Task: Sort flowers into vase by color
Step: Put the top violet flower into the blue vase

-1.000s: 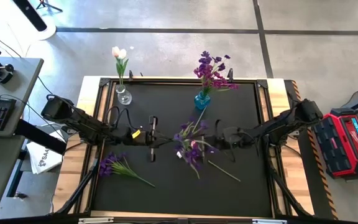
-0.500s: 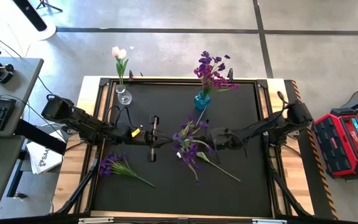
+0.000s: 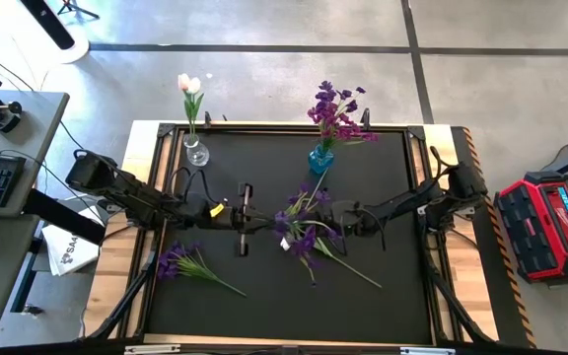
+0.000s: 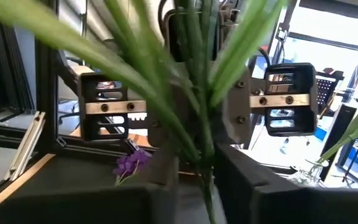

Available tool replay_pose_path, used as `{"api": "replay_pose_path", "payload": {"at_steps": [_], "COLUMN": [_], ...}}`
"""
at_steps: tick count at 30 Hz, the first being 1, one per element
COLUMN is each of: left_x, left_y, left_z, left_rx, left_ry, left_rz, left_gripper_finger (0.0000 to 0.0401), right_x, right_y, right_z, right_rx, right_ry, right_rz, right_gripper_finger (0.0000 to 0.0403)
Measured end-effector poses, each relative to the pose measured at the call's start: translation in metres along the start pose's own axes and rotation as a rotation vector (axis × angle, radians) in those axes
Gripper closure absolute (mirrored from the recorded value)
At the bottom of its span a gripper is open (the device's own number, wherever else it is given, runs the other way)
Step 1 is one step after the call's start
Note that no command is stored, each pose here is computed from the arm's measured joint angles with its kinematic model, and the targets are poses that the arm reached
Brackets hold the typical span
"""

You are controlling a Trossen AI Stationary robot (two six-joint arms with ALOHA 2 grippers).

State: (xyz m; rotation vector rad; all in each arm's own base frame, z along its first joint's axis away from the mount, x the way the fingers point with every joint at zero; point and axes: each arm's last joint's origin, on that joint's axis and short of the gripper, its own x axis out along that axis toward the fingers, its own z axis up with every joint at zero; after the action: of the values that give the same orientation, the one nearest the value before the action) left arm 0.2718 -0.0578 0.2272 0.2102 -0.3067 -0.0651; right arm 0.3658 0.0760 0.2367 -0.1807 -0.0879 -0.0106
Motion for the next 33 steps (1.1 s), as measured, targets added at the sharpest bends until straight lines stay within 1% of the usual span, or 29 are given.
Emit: {"api": "replay_pose_path", "payload": {"at_steps": [3,4,8,11,15,19,21,24,27,31,33], "left_x": [0.0,0.0,-0.001,-0.005,-0.011,-0.018,-0.022,-0.026,-0.027,-0.028,-0.028], "left_y": [0.0,0.0,0.002,0.005,0.009,0.013,0.015,0.016,0.015,0.014,0.014], "left_z": [-0.003,-0.004,-0.007,-0.007,-0.006,-0.004,-0.005,-0.008,-0.012,-0.015,-0.015], "left_rx": [0.014,0.024,0.048,0.075,0.122,0.16,0.171,0.173,0.171,0.183,0.182], "left_ry": [0.033,0.053,0.138,0.223,0.346,0.446,0.496,0.55,0.588,0.617,0.618], "left_rz": [0.017,0.03,0.094,0.148,0.249,0.332,0.366,0.411,0.413,0.405,0.405], "left_gripper_finger": [0.0398,0.0395,0.0361,0.0326,0.0289,0.0271,0.0268,0.0268,0.0268,0.0268,0.0268], "right_x": [0.0,0.0,-0.005,-0.012,-0.023,-0.033,-0.039,-0.048,-0.055,-0.058,-0.06], "right_y": [0.0,0.0,-0.004,-0.007,-0.011,-0.017,-0.02,-0.033,-0.052,-0.082,-0.099], "right_z": [-0.002,-0.003,-0.002,0.004,0.017,0.026,0.028,0.032,0.034,0.038,0.041], "right_rx": [0.017,0.02,0.035,0.036,0.012,-0.026,-0.058,-0.122,-0.15,-0.173,-0.157], "right_ry": [0.023,0.038,0.129,0.193,0.244,0.308,0.352,0.419,0.477,0.485,0.471], "right_rz": [-0.013,-0.029,-0.137,-0.195,-0.28,-0.335,-0.386,-0.508,-0.584,-0.668,-0.707], "right_gripper_finger": [0.0385,0.0393,0.0389,0.04,0.04,0.0401,0.0402,0.0402,0.0402,0.0402,0.0402]}}
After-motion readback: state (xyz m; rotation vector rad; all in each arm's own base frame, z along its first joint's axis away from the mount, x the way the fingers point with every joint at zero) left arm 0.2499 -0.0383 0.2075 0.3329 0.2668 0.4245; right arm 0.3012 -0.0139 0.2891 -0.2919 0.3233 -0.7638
